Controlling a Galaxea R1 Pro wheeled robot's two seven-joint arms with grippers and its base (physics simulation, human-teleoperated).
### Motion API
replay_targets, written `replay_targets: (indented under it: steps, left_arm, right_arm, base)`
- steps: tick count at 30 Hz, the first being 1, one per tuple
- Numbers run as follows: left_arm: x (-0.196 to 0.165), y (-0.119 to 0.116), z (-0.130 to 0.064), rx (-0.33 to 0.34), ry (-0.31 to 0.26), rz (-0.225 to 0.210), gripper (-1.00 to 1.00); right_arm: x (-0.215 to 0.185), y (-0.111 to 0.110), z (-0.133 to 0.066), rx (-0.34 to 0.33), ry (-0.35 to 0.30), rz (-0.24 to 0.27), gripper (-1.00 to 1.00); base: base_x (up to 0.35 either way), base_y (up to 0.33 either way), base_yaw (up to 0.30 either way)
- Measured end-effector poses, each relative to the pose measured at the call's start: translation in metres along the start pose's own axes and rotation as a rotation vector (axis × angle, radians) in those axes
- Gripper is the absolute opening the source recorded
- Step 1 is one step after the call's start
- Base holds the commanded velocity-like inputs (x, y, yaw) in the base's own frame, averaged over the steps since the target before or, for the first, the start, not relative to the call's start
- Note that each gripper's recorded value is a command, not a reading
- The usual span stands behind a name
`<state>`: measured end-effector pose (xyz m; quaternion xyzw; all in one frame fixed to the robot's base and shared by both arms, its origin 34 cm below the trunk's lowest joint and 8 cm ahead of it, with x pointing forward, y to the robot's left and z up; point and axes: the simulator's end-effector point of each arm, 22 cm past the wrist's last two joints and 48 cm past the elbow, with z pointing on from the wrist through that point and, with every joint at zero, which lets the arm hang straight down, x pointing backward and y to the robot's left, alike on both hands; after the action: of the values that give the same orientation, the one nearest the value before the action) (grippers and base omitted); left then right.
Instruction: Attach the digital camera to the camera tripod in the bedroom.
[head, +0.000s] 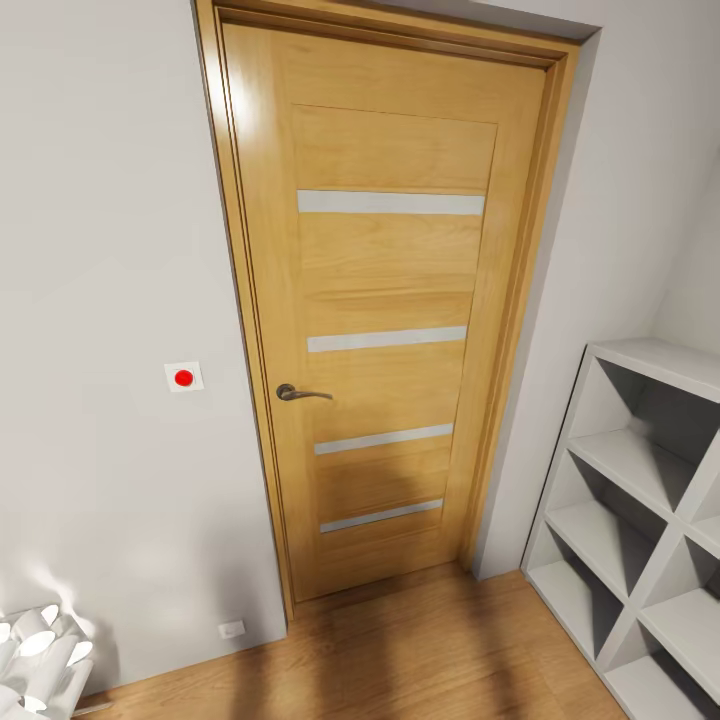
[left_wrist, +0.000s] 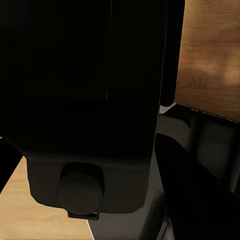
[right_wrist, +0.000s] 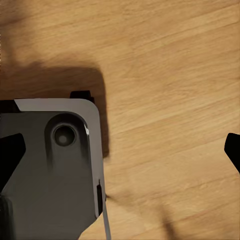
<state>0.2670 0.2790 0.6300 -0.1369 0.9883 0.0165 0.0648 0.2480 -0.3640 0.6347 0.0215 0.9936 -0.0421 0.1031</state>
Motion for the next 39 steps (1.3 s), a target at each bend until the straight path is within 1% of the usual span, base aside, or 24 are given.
replay_targets:
  steps: [13,21,30,39]
  left_arm:
    - [-0.0054,-0.0009,-0.0001,0.005,-0.024,0.0,-1.0]
    - [-0.006,-0.0046,-0.0001,0.012,-0.029,0.0,-1.0]
    - [-0.0057,-0.0059,0.0,0.015,-0.029,-0.002,-1.0]
    - [-0.0054,-0.0059,-0.0001,0.015,-0.028,-0.005,-1.0]
  right_arm:
    - [0.0033,-0.002,-0.0001,0.005,0.014,0.014,1.0]
    - [0.0024,-0.0011,0.0,0.004,0.01,0.014,1.0]
    - [0.0009,-0.0006,0.0001,0.003,0.003,0.015,1.0]
    - [0.0007,0.0002,0.0001,0.002,0.002,0.016,1.0]
  base:
    - [0.0,0.0,0.0]
    - [-0.029,0.021,0.0]
    - [-0.204,0.191,0.0]
    - [-0.163,0.299,-0.013]
